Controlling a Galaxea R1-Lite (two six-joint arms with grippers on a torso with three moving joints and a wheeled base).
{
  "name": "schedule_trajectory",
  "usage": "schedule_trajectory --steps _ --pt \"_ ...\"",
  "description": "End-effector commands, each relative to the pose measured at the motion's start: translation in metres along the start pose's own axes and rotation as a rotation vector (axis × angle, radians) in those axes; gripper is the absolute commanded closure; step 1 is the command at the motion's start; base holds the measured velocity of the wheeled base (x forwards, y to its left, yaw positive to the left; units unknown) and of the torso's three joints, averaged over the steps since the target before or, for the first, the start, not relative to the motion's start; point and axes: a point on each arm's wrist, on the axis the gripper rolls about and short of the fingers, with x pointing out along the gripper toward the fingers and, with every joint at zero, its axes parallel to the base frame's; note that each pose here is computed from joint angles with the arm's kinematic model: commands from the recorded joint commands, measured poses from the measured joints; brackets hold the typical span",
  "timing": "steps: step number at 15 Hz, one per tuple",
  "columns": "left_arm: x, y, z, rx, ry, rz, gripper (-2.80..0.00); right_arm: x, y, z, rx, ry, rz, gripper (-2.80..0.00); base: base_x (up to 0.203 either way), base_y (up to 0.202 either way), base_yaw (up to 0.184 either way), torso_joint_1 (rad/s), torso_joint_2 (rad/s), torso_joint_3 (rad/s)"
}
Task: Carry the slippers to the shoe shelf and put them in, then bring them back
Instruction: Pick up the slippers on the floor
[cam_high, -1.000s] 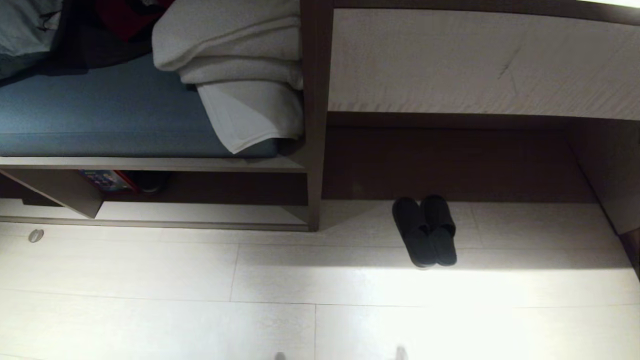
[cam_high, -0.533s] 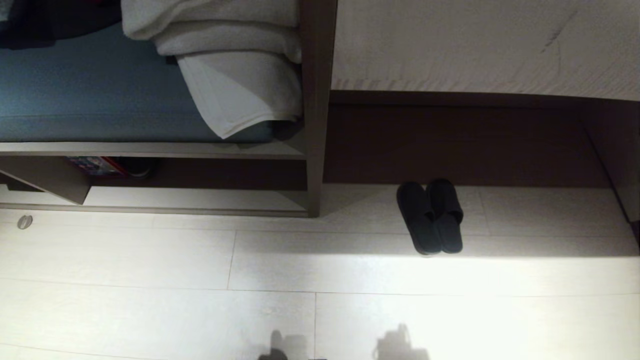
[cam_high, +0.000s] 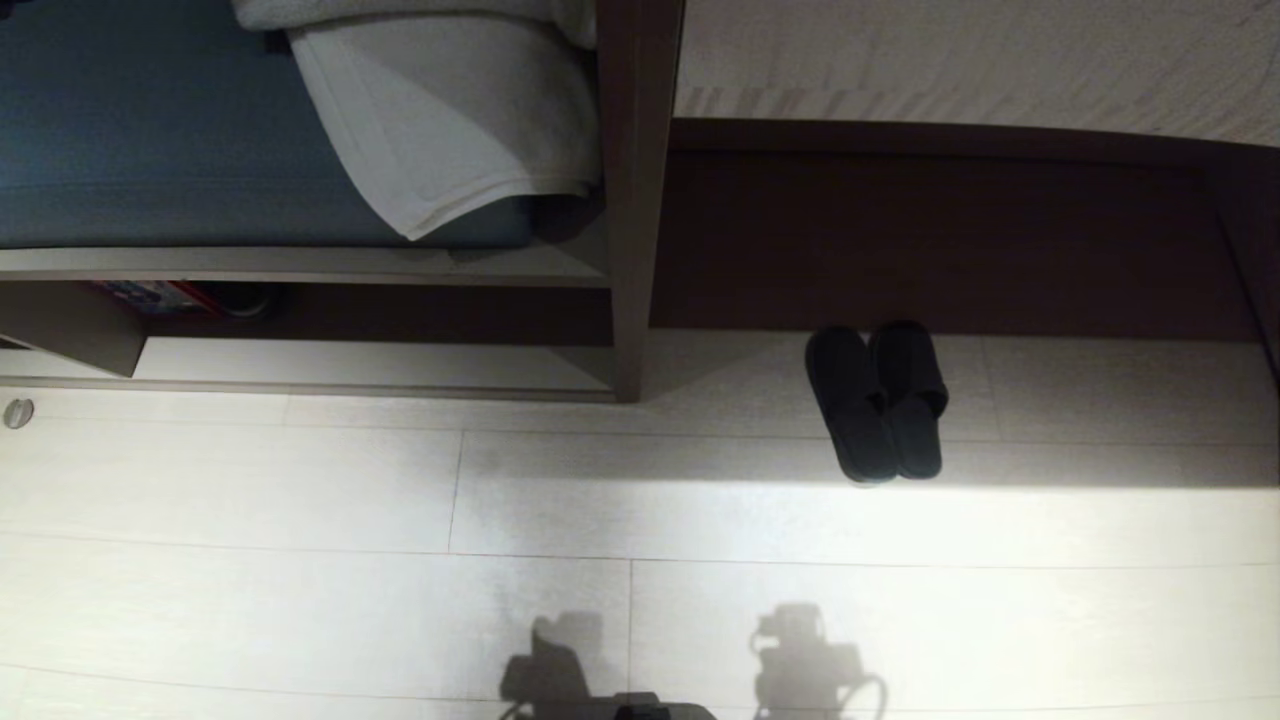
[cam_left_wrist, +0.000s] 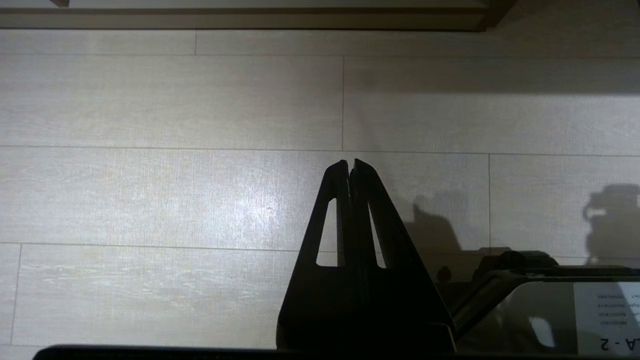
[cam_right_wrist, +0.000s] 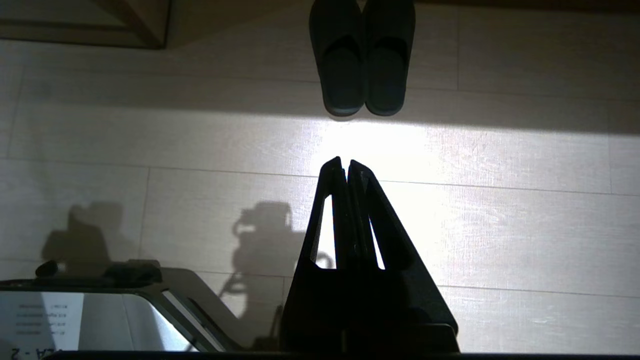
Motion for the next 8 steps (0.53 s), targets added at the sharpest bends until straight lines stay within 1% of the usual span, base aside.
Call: schedule_trajectory --steps 1,8 --pt "0.0000 0.0000 0.0000 0.000 0.000 0.000 0.00 0.0001 0.0000 0.0000 0.000 0.001 0.000 0.00 0.000 0.000 0.000 0.002 0.00 -0.194" --pt "0.0000 0.0000 0.0000 0.001 0.000 0.000 0.00 0.0001 0.0000 0.0000 0.000 0.001 0.000 0.00 0.000 0.000 0.000 0.007 0.00 -0.197"
